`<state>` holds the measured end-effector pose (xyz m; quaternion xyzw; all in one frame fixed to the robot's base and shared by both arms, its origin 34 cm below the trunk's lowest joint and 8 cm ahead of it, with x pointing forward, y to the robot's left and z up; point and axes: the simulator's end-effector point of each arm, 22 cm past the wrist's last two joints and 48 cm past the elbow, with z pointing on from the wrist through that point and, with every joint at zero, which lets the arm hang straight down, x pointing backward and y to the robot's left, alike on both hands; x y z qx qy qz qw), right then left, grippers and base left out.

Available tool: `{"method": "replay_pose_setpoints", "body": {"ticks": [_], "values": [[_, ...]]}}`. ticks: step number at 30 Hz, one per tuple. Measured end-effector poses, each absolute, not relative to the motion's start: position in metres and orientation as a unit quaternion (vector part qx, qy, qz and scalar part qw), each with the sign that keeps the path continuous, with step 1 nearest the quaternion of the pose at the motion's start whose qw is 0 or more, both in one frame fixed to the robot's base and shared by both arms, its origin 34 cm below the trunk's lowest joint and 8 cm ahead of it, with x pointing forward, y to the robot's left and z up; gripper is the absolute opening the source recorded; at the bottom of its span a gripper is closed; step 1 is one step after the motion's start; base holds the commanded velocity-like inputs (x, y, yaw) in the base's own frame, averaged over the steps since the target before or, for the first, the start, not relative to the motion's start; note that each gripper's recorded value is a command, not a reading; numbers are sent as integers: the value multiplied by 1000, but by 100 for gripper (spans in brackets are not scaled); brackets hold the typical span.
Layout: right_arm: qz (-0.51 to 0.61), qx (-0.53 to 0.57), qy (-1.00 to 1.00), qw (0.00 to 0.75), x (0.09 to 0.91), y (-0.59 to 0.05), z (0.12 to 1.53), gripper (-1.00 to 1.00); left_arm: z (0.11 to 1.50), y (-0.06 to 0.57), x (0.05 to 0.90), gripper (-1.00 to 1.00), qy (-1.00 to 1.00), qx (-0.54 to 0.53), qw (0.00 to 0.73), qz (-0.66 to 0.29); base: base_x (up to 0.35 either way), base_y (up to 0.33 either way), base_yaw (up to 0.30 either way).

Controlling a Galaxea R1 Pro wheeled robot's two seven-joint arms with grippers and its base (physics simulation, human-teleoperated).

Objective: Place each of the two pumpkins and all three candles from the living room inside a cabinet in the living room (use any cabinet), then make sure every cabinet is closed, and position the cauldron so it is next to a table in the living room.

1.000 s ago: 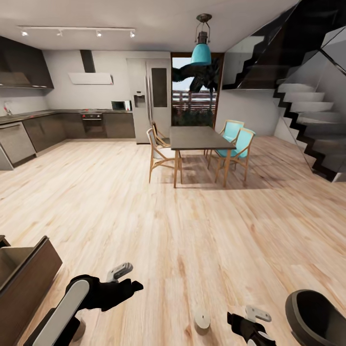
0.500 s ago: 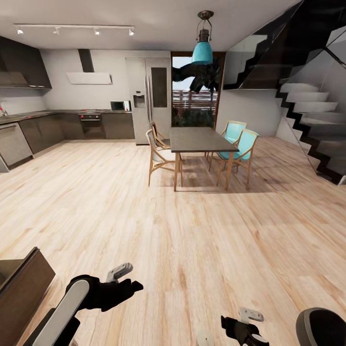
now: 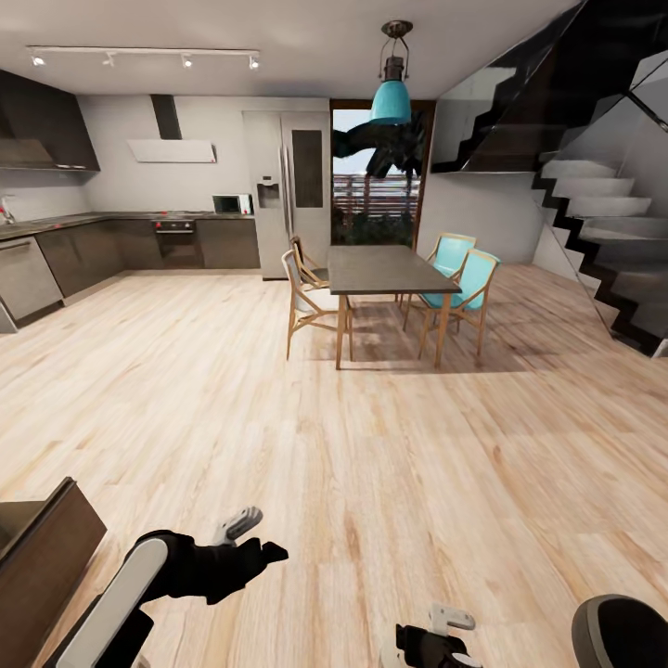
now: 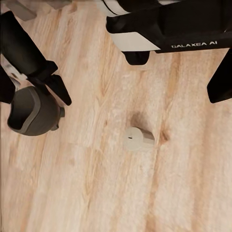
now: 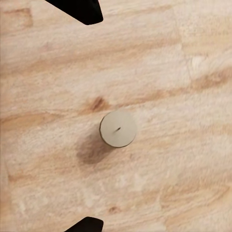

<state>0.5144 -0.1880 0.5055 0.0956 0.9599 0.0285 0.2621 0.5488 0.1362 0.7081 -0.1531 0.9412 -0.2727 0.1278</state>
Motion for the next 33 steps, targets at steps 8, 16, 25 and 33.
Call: {"method": "replay_pose_setpoints", "body": {"ticks": [8, 16, 25, 33], "values": [[26, 95, 961, 258, 512, -189, 503, 100, 715, 126, 547, 100, 933, -158, 118, -300, 0, 0, 0], [25, 95, 961, 258, 510, -189, 488, 100, 728, 123, 553, 100, 899, -160, 117, -390, 0, 0, 0], [23, 98, 960, 261, 508, -191, 470, 100, 725, 127, 555, 100, 882, -153, 127, -428, 0, 0, 0], [24, 101, 959, 264, 507, -186, 456, 100, 710, 127, 553, 100, 881, -153, 127, -429, 0, 0, 0]]}}
